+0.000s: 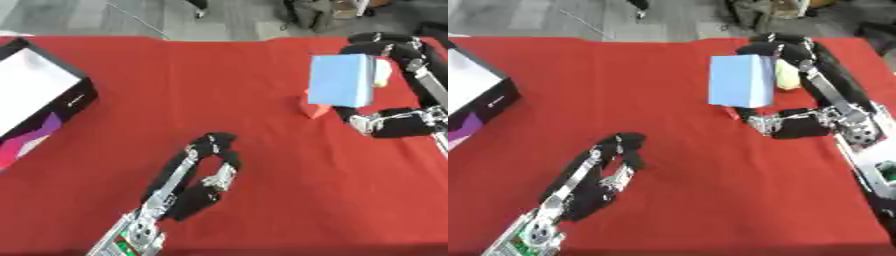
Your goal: Pick up the objects with one hand, pass them to the other hand, and then place them into the box on the other side of the table.
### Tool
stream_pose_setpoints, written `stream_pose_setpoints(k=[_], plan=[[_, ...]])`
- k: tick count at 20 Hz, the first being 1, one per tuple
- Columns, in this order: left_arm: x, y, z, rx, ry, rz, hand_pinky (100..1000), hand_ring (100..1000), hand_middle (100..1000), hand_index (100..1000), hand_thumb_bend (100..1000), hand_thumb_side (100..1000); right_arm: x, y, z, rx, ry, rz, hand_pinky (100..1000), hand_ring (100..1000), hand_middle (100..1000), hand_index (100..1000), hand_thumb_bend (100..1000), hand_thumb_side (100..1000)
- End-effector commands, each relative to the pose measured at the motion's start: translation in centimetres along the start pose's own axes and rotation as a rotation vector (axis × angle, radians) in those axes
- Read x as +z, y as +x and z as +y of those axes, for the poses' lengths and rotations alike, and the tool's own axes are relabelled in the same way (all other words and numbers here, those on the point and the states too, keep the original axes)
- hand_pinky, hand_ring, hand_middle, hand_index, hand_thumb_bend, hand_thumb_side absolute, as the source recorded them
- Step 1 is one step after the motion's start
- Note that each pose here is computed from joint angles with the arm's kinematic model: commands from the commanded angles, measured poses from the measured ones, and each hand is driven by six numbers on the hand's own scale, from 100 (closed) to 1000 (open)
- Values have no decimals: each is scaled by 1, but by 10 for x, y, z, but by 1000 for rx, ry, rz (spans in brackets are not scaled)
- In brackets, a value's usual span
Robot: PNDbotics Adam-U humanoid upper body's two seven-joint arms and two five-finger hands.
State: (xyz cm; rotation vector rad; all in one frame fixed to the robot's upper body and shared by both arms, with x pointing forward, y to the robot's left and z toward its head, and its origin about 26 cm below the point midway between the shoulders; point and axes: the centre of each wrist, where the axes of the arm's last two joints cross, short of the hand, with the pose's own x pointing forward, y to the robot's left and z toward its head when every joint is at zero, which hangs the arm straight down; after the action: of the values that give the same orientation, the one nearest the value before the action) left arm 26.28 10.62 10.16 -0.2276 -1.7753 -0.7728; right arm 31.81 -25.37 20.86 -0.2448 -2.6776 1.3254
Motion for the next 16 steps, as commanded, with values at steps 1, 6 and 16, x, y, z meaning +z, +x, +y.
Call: stream_pose_setpoints(k=[1, 6, 16], plan=[[2, 18, 8, 30, -38, -24, 1000, 888, 853, 597, 254, 785, -20, 16, -6, -14, 17, -106, 822, 624, 406, 713, 166, 100], [8, 36, 15, 125, -100, -57, 1000, 905, 876, 613, 353, 756, -31, 22, -2, -64, 48, -172, 822, 625, 406, 714, 161, 100], [9, 40, 15, 325, -219, -140, 1000, 914, 901, 680, 517, 753, -46, 26, 5, -114, 102, -278, 817, 626, 408, 715, 152, 100]])
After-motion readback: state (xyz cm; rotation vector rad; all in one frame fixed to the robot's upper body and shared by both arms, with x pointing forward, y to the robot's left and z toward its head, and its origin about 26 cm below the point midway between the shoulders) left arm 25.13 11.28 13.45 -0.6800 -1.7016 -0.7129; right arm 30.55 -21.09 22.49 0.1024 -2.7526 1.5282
